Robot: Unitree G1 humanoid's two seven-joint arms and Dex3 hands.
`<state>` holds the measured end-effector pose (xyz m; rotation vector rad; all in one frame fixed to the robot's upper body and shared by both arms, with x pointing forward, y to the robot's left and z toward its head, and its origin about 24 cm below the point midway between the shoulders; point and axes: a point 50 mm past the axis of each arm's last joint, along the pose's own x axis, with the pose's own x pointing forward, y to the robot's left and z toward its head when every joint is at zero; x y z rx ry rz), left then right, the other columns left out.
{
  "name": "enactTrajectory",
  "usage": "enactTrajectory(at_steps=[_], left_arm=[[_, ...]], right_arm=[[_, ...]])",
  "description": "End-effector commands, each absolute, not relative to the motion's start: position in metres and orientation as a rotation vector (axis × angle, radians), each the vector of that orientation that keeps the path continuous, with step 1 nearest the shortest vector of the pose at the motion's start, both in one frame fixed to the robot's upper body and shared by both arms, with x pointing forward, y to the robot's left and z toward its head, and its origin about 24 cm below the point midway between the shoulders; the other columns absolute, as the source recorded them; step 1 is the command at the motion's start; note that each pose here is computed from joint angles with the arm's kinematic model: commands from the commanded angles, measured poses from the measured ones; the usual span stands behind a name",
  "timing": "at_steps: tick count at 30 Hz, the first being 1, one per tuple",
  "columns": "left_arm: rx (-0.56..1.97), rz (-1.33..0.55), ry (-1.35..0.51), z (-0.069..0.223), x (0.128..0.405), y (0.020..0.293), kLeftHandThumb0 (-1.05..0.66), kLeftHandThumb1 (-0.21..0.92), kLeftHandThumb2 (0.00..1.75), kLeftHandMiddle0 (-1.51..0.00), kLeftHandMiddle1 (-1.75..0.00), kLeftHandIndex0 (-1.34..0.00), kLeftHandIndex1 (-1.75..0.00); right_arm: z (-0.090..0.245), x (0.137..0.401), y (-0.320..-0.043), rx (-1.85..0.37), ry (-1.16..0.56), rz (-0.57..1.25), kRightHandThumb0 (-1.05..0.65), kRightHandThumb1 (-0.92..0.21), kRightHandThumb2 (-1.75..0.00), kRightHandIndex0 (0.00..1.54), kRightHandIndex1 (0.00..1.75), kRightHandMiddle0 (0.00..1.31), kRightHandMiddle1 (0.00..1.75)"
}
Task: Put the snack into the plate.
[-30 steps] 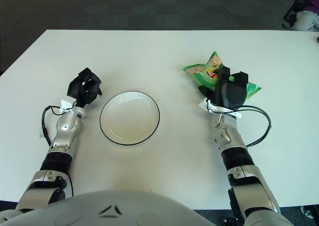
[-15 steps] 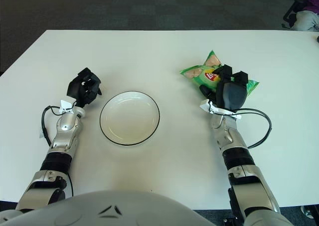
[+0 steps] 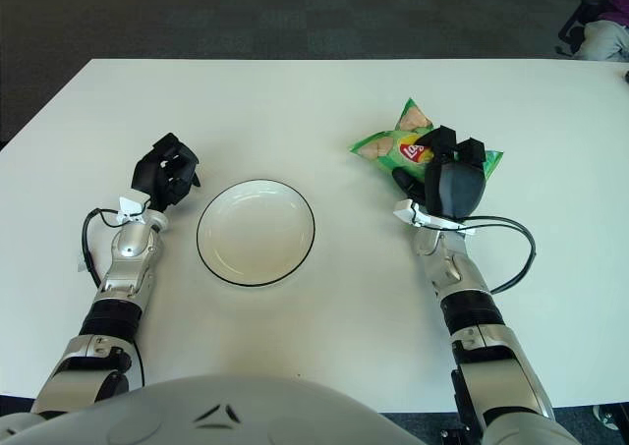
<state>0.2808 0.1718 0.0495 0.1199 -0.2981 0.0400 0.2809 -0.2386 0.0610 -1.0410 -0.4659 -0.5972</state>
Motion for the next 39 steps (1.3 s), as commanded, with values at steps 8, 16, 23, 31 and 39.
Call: enactTrajectory(at_steps=[8,16,23,31,39], left_arm=[[0.135,0.045,-0.261,0.039,0.275,0.173,-0.25,0.92,0.30,-0.96,-1.75,-0.74,-1.75],[0.134,0.046,-0.258,0.038,0.276,0.172,-0.25,0.92,0.30,-0.96,-1.75,-0.74,-1.75],[0.133,0.046,-0.255,0.037,0.276,0.171,-0.25,0.92,0.30,-0.96,-1.75,-0.75,-1.75],[0.133,0.047,-0.253,0.037,0.276,0.171,-0.26,0.92,0.30,-0.96,-1.75,-0.75,-1.75],[0.132,0.052,-0.254,0.038,0.277,0.170,-0.26,0.92,0.29,-0.96,-1.75,-0.75,-1.75]], right_arm=[[0.081,0.275,-0.221,-0.864,-0.675,-0.629,0.00,-0.34,-1.29,0.55,1.75,0.42,1.73],[0.098,0.273,-0.207,-0.802,-0.773,-0.620,0.01,-0.76,-0.44,0.72,1.75,0.59,1.74],[0.112,0.276,-0.199,-0.772,-0.859,-0.573,-0.03,-0.88,-0.17,0.79,1.75,0.64,1.75],[0.126,0.279,-0.184,-0.755,-0.930,-0.507,-0.03,-0.91,-0.11,0.83,1.75,0.70,1.75],[0.133,0.282,-0.167,-0.698,-0.968,-0.342,-0.03,-0.92,-0.09,0.84,1.75,0.71,1.75]])
